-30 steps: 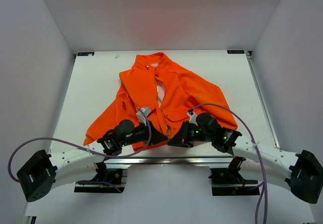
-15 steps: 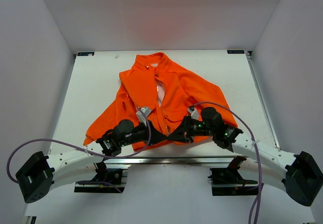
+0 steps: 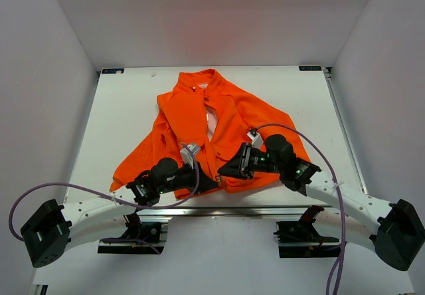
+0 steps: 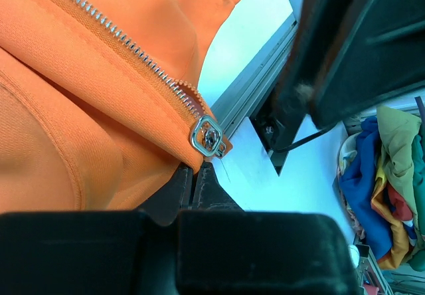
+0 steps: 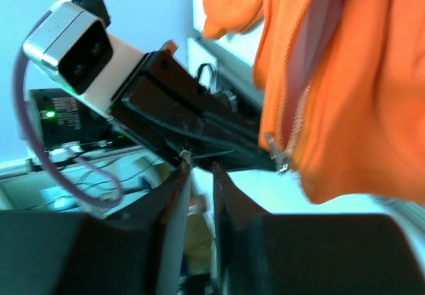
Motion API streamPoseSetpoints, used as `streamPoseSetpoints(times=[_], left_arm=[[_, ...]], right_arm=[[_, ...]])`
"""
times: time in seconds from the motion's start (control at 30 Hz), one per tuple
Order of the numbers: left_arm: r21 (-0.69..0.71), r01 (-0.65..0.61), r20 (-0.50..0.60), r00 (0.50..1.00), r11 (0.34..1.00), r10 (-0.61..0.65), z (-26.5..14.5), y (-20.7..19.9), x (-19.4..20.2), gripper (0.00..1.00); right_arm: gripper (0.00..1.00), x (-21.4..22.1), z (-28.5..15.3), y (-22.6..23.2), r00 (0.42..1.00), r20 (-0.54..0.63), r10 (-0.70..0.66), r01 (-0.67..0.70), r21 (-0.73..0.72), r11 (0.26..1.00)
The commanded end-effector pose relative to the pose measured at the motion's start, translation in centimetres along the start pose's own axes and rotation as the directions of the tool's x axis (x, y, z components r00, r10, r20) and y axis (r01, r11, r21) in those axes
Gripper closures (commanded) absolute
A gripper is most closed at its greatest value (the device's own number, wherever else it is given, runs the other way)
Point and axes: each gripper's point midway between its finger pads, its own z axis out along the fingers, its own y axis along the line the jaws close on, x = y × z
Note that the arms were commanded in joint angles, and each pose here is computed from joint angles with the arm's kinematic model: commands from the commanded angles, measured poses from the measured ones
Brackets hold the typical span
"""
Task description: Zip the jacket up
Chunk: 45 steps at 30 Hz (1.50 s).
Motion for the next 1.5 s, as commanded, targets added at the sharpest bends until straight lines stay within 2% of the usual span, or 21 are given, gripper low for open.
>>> streamPoseSetpoints(times=[0.0, 0.07, 0.1, 0.17, 0.2, 0.27, 0.3, 0.33, 0.47, 0.63, 0.83, 1.23, 1.47], left_arm=[[0.026, -0.009, 0.006, 1.000, 1.000, 0.009, -0.5, -0.7, -0.1, 1.00], [0.029, -0.004, 0.011, 1.000, 1.000, 0.004, -0.6, -0.8, -0.1, 1.00], [0.028, -0.003, 0.012, 1.000, 1.000, 0.002, -0.6, -0.7, -0.1, 1.00], [0.028, -0.001, 0.012, 1.000, 1.000, 0.001, -0.6, -0.7, -0.1, 1.00], [0.028, -0.002, 0.010, 1.000, 1.000, 0.002, -0.5, -0.7, -0.1, 1.00], [0.030, -0.003, 0.010, 1.000, 1.000, 0.002, -0.5, -0.8, -0.1, 1.00], [0.032, -0.002, 0.007, 1.000, 0.999, 0.002, -0.5, -0.7, 0.0, 1.00], [0.035, -0.004, 0.010, 1.000, 0.999, 0.003, -0.5, -0.8, -0.1, 1.00], [0.041, -0.006, 0.011, 1.000, 0.999, 0.006, -0.6, -1.0, -0.1, 1.00], [0.035, 0.003, 0.008, 1.000, 0.999, -0.003, -0.5, -0.9, -0.1, 1.00], [0.027, 0.012, 0.015, 1.000, 1.000, -0.012, -0.6, -0.8, -0.2, 1.00], [0.024, 0.023, 0.018, 1.000, 0.999, -0.024, -0.6, -0.9, -0.4, 1.00], [0.017, 0.034, 0.023, 0.999, 0.999, -0.035, -0.6, -0.9, -0.5, 1.00]], right_arm=[[0.73, -1.3, -0.1, -0.4, 0.989, 0.048, -0.142, 0.139, 0.055, 0.989], [0.70, -2.1, -0.2, 0.2, 0.944, 0.049, -0.325, 0.321, 0.076, 0.944], [0.69, -2.0, -0.4, -0.8, 0.931, 0.015, -0.365, 0.360, 0.123, 0.925], [0.66, -2.9, -0.6, -0.5, 0.895, 0.020, -0.446, 0.438, 0.156, 0.886], [0.66, -3.2, -0.7, -0.2, 0.847, 0.014, -0.532, 0.525, 0.143, 0.839], [0.63, -3.4, -0.7, 0.0, 0.818, 0.014, -0.575, 0.567, 0.140, 0.811], [0.60, -3.5, -0.6, 0.0, 0.776, 0.004, -0.631, 0.626, 0.127, 0.770], [0.58, -3.8, -0.4, 0.2, 0.759, 0.015, -0.651, 0.645, 0.120, 0.755], [0.58, -3.1, 0.5, 0.3, 0.678, -0.036, -0.735, 0.735, 0.037, 0.677], [0.59, -1.7, 1.4, 0.2, 0.619, -0.088, -0.780, 0.775, -0.093, 0.625], [0.59, -1.4, 1.7, 0.6, 0.593, -0.083, -0.801, 0.790, -0.133, 0.599], [0.59, -1.4, 2.0, -0.5, 0.623, -0.113, -0.774, 0.767, -0.108, 0.632], [0.60, -0.2, 1.8, -0.3, 0.634, -0.133, -0.762, 0.746, -0.156, 0.648]])
